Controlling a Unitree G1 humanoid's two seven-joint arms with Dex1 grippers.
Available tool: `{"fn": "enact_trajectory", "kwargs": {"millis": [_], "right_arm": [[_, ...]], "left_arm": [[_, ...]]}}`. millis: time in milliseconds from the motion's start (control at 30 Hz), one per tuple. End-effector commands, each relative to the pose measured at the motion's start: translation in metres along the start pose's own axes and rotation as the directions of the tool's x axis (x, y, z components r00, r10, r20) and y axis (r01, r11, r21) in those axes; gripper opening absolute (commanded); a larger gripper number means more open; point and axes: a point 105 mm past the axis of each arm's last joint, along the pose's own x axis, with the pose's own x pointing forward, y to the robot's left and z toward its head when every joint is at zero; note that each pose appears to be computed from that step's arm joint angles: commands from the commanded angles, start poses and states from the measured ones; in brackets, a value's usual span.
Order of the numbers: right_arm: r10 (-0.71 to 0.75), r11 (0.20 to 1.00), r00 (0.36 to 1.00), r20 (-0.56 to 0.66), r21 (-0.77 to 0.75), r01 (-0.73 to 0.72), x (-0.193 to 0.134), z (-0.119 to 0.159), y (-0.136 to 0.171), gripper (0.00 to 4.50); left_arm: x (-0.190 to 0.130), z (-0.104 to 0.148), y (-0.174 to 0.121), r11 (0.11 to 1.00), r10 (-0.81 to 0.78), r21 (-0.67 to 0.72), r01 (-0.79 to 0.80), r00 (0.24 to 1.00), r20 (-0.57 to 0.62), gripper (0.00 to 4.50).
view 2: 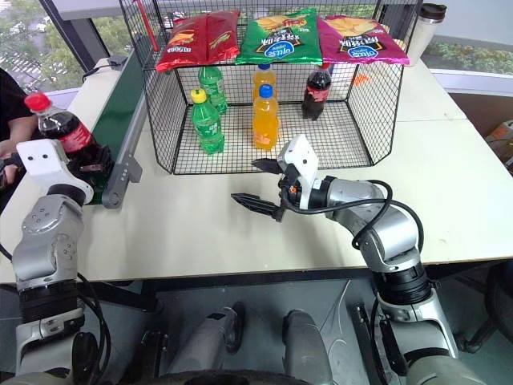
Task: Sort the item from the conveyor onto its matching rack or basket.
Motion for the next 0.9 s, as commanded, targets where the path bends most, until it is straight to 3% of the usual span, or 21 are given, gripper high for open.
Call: {"fn": "enact_trajectory", "kwargs": {"millis": [33, 133, 400, 500, 600, 733, 900], "right_arm": [[0.000, 0.999, 1.000, 0.031, -0.051, 0.001, -0.002, 0.011, 0.003, 4.50], [-0.004, 0.999, 1.000, 0.030, -0.052, 0.006, -0.002, 0.011, 0.001, 4.50], [-0.024, 0.998, 0.999, 0.048, -0.054, 0.027, -0.003, 0.019, -0.001, 4.50], [-0.043, 0.998, 0.995, 0.089, -0.045, 0.047, -0.006, 0.032, -0.005, 4.50], [-0.058, 0.997, 0.991, 0.124, -0.034, 0.063, -0.008, 0.043, -0.009, 4.50], [-0.070, 0.997, 0.986, 0.151, -0.019, 0.074, -0.009, 0.054, -0.013, 4.50], [-0.069, 0.997, 0.985, 0.159, -0.013, 0.072, -0.008, 0.058, -0.010, 4.50]], "left_arm": [[-0.003, 0.021, -0.010, 0.997, -0.071, -0.023, 0.074, 0.992, 0.100, 3.96], [-0.007, 0.033, -0.028, 0.975, -0.183, -0.101, 0.199, 0.972, 0.146, 2.90], [-0.017, 0.061, -0.070, 0.866, -0.436, -0.176, 0.467, 0.880, 0.190, 2.88], [-0.032, 0.055, -0.107, 0.746, -0.643, -0.115, 0.656, 0.755, 0.131, 2.88], [-0.048, 0.030, -0.145, 0.599, -0.800, -0.020, 0.801, 0.599, 0.021, 2.88], [-0.066, 0.008, -0.182, 0.419, -0.904, 0.070, 0.905, 0.423, -0.055, 2.88], [-0.083, 0.000, -0.224, 0.224, -0.970, 0.135, 0.965, 0.234, -0.066, 2.88]]}}
